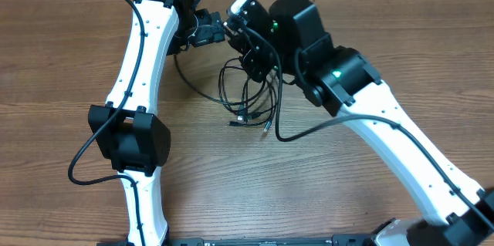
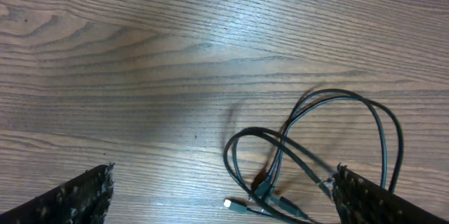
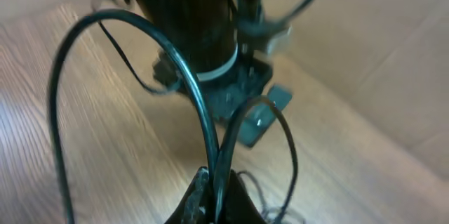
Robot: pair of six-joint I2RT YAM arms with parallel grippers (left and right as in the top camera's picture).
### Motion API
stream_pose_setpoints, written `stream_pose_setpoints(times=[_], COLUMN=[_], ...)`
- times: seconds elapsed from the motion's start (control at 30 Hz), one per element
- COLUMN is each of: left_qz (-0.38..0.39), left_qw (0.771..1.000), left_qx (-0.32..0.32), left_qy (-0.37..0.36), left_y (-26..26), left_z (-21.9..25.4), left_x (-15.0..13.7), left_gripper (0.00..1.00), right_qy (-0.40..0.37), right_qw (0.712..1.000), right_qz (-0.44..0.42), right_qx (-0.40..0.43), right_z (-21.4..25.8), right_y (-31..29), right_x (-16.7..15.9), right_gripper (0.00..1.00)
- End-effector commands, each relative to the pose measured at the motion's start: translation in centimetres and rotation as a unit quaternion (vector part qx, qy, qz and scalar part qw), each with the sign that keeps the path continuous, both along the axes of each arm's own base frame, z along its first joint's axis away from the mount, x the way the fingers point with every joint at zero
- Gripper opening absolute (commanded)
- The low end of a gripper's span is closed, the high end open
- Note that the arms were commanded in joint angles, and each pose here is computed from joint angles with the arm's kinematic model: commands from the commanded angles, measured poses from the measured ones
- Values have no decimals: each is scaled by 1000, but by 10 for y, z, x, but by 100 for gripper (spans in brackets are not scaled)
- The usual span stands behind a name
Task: Untangle cables
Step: 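Lift the cables with the right gripper and pull them up-right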
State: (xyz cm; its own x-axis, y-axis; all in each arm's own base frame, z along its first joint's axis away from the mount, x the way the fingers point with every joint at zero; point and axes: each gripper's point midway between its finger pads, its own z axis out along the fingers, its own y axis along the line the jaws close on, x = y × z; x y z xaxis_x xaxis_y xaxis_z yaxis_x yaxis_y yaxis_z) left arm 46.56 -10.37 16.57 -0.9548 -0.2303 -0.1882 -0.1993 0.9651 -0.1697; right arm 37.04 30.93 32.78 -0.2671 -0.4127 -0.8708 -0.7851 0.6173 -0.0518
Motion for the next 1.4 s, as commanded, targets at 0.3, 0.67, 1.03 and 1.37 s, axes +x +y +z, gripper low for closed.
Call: stream_pose_setpoints(times=[0.3, 0.67, 1.03, 1.37], left_qz=[5, 5, 4, 5], left_qw=[1000, 1000, 1000, 1000], left_qx=[3, 3, 3, 3], left_qy=[-6, -6, -6, -6], left_y=[1, 1, 1, 1], left_z=[2, 2, 2, 2], left_x=[4, 4, 4, 4], left_gripper=[99, 100, 100, 100], right_qy=[-144, -252, -245, -109], right_qw=[984, 949, 899, 850], right_qz=[2, -138, -360, -512], right_qx=[106, 133, 43, -56], right_z=[127, 196, 171, 71], right_y=[-21, -80, -163, -275], right_x=[-33, -30, 11, 67], right_gripper=[4, 4, 4, 4])
